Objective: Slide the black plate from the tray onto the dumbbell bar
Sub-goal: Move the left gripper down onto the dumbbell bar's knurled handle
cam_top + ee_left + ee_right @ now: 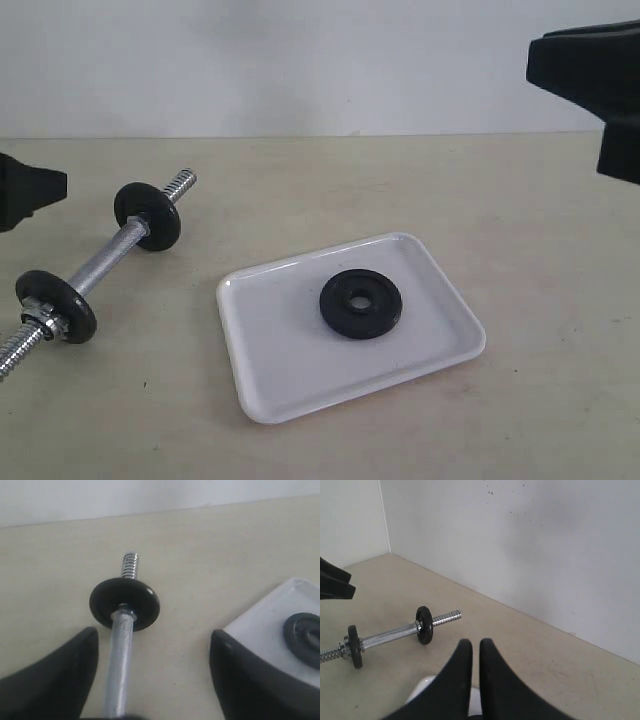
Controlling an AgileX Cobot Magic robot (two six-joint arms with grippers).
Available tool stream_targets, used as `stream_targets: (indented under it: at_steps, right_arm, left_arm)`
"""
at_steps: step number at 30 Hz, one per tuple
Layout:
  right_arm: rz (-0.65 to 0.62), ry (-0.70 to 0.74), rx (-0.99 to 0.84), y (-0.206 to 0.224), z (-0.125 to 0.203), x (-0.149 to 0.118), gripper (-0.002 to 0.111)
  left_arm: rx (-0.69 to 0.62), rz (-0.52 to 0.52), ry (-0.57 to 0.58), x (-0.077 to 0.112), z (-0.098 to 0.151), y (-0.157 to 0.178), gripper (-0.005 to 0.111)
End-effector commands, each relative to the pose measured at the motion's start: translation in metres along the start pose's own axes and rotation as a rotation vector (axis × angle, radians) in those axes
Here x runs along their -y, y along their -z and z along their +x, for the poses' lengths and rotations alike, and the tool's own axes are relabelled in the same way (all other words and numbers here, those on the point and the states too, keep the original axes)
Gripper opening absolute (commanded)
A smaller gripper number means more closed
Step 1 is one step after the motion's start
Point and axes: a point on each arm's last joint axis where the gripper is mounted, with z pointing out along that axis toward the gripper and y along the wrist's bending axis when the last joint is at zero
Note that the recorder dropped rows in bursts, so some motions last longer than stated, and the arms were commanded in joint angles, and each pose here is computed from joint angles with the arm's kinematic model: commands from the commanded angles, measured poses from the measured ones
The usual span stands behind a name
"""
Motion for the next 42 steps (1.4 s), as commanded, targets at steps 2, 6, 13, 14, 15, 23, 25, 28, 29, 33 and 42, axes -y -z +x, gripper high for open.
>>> stream_targets:
  at_steps: [2, 6, 13, 14, 15, 23, 25, 28, 29, 33, 42]
  right_arm:
    - [-0.012, -0.024, 0.001, 0.0, -0.001, -0.001, 0.004]
    - [-0.027, -0.024, -0.001, 0.0, 0.0, -0.003, 0.004]
    - [-0.047, -0.021, -0.003, 0.0, 0.0, -0.004, 0.004]
    - [-0.047, -0.02, -0.003, 0.0, 0.0, -0.004, 0.004]
    - [-0.047, -0.017, -0.003, 0.0, 0.0, -0.004, 0.004]
    - [-0.051, -0.017, -0.003, 0.0, 0.0, -0.005, 0.004]
    - [-0.058, -0.017, -0.004, 0.0, 0.0, -0.005, 0.004]
    - [-0.062, -0.016, -0.004, 0.0, 0.0, -0.006, 0.004]
    - [-0.062, -0.011, -0.004, 0.0, 0.0, -0.006, 0.004]
    - [-0.062, 0.011, -0.004, 0.0, 0.0, -0.006, 0.004]
    - [-0.038, 0.013, -0.001, 0.0, 0.0, -0.004, 0.004]
  left_arm:
    - [-0.129, -0.025, 0.0, -0.014, 0.021, -0.03, 0.062]
    - [-0.219, -0.021, 0.031, -0.023, 0.034, -0.056, 0.062]
    - [-0.2, 0.01, 0.025, -0.031, 0.012, -0.086, 0.062]
    - [-0.203, 0.02, 0.012, -0.028, 0.009, -0.095, 0.062]
    - [-0.208, 0.026, 0.006, -0.026, 0.009, -0.1, 0.062]
    - [-0.28, -0.042, -0.071, -0.011, 0.019, -0.143, 0.06]
    - [-0.296, -0.071, -0.08, -0.011, 0.024, -0.148, 0.06]
    - [-0.309, -0.106, -0.087, -0.015, 0.027, -0.15, 0.06]
    - [-0.31, -0.126, -0.097, -0.017, 0.028, -0.15, 0.06]
    - [-0.31, -0.156, -0.143, -0.02, 0.027, -0.15, 0.06]
    - [-0.312, -0.146, -0.158, -0.02, 0.027, -0.15, 0.06]
